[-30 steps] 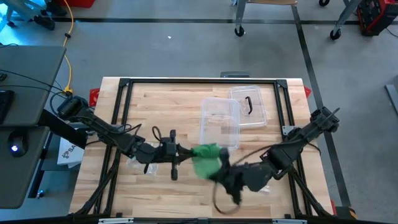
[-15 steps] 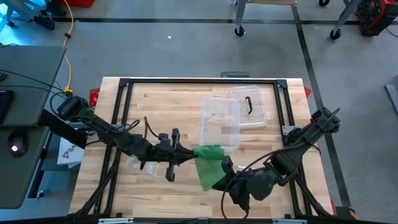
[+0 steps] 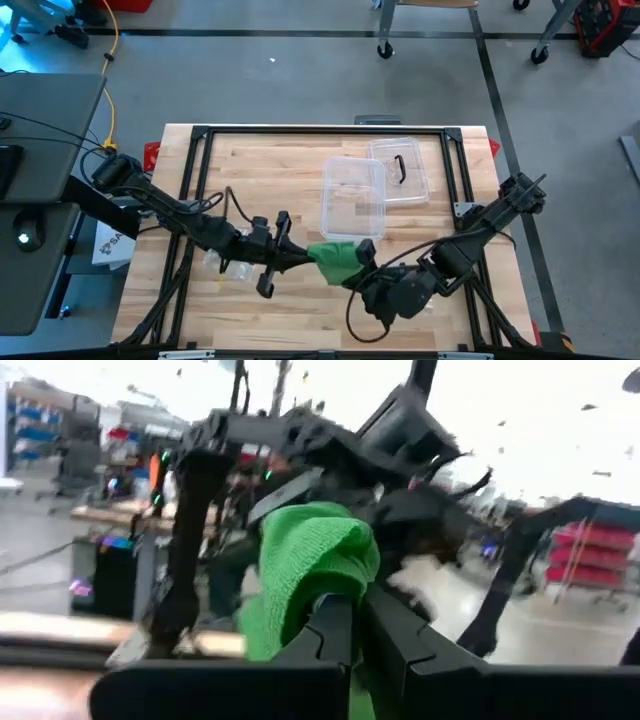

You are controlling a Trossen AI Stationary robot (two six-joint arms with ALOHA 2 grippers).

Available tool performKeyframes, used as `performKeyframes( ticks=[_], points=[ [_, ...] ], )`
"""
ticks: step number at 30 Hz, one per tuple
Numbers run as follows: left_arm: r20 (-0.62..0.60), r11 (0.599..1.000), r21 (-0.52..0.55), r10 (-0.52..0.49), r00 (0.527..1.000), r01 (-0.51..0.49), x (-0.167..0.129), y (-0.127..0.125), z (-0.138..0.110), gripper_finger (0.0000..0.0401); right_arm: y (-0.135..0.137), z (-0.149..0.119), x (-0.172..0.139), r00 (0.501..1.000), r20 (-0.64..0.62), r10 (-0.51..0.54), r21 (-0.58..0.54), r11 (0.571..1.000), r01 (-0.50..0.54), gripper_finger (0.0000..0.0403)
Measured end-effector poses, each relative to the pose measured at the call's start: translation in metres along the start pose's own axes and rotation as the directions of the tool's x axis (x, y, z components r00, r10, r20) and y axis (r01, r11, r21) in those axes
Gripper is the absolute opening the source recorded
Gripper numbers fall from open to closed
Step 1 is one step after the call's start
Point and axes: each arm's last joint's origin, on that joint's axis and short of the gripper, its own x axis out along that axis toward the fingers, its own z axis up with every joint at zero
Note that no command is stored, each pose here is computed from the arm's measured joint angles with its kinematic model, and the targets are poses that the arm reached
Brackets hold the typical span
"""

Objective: Roll bandage
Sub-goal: Roll the green bandage

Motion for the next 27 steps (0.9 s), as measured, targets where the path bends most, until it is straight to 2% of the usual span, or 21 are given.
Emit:
performKeyframes(
  ticks=[3,7,13,16,19,23,27],
  points=[
    [-0.032,0.998,0.007,0.056,0.998,-0.056,0.000,0.003,-0.004,0.0004,0.013,0.003,-0.007,0.999,0.021,0.048,0.021,0.999,-0.048,0.0000],
    [-0.023,0.993,0.047,0.109,0.994,-0.107,0.000,0.004,-0.003,0.0004,0.033,0.009,-0.018,0.981,0.075,0.180,0.088,0.979,-0.186,0.0000],
    [-0.026,0.992,0.039,0.125,0.992,-0.124,0.002,0.011,-0.003,0.0003,0.049,0.017,-0.029,0.969,0.136,0.207,0.083,0.972,-0.219,0.0000],
    [0.009,0.998,0.033,0.046,0.999,-0.047,0.003,0.009,0.001,0.0003,0.045,0.016,-0.020,0.982,0.114,0.148,0.081,0.984,-0.157,0.0000],
    [-0.012,0.998,0.065,-0.016,1.000,0.017,0.003,0.006,0.000,0.0003,0.044,0.009,-0.002,0.994,0.062,0.090,0.063,0.994,-0.093,0.0000],
    [-0.157,0.995,0.102,0.002,0.988,0.014,0.001,0.007,-0.015,0.0003,0.042,0.013,0.004,0.993,0.113,0.033,0.037,0.999,-0.038,0.0000],
    [-0.231,0.997,0.077,0.042,0.972,-0.025,0.001,0.009,-0.025,0.0003,0.030,0.026,-0.010,0.971,0.146,-0.188,0.115,0.978,0.172,0.0000]
  ],
)
